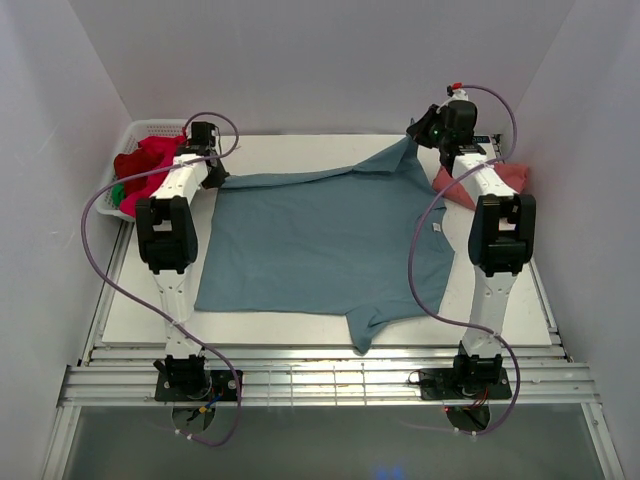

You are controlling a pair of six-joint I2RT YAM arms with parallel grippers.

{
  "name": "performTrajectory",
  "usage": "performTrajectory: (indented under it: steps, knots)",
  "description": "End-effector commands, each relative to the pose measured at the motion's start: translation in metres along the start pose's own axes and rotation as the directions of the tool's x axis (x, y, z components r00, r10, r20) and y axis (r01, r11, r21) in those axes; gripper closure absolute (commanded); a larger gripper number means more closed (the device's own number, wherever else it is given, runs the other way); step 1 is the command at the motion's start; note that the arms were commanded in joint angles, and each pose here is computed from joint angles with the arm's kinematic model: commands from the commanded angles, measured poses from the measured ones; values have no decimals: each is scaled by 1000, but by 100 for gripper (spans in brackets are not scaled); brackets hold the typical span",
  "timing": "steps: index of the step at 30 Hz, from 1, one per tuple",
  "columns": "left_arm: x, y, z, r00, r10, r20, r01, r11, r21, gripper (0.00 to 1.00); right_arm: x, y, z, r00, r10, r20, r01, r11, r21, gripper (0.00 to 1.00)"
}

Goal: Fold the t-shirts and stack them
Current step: Grap the side of the flattened tshirt furthest away from the robot with both arms

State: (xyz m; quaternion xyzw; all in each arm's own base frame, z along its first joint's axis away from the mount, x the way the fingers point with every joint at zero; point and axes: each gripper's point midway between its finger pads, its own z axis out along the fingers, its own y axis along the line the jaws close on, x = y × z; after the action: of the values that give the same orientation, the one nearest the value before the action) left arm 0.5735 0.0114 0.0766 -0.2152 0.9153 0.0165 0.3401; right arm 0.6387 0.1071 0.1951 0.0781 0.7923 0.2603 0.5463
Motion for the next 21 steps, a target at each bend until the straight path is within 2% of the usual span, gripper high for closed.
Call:
performTrajectory:
  steps: [1,8,13,19,21]
  knots:
    - [-32,0,-56,993,-41,109,38,999,35,100,-54,51,-41,990,-70,123,80,994,-77,92]
    - [-24,18,-100,989,-71,132,71,997,6,100,-33,81,-77,991,-130,22,131,990,-52,92]
    - [1,27,-101,997,-59,54,60,998,-25,100,-6,89,-107,988,-139,-74,140,990,6,92]
    - [17,42,-104,999,-41,-1,41,995,-92,100,38,76,-134,964,-156,-214,180,979,96,92]
    - [30,47,-102,998,-27,-52,21,993,-114,100,53,69,-146,957,-143,-252,177,977,116,92]
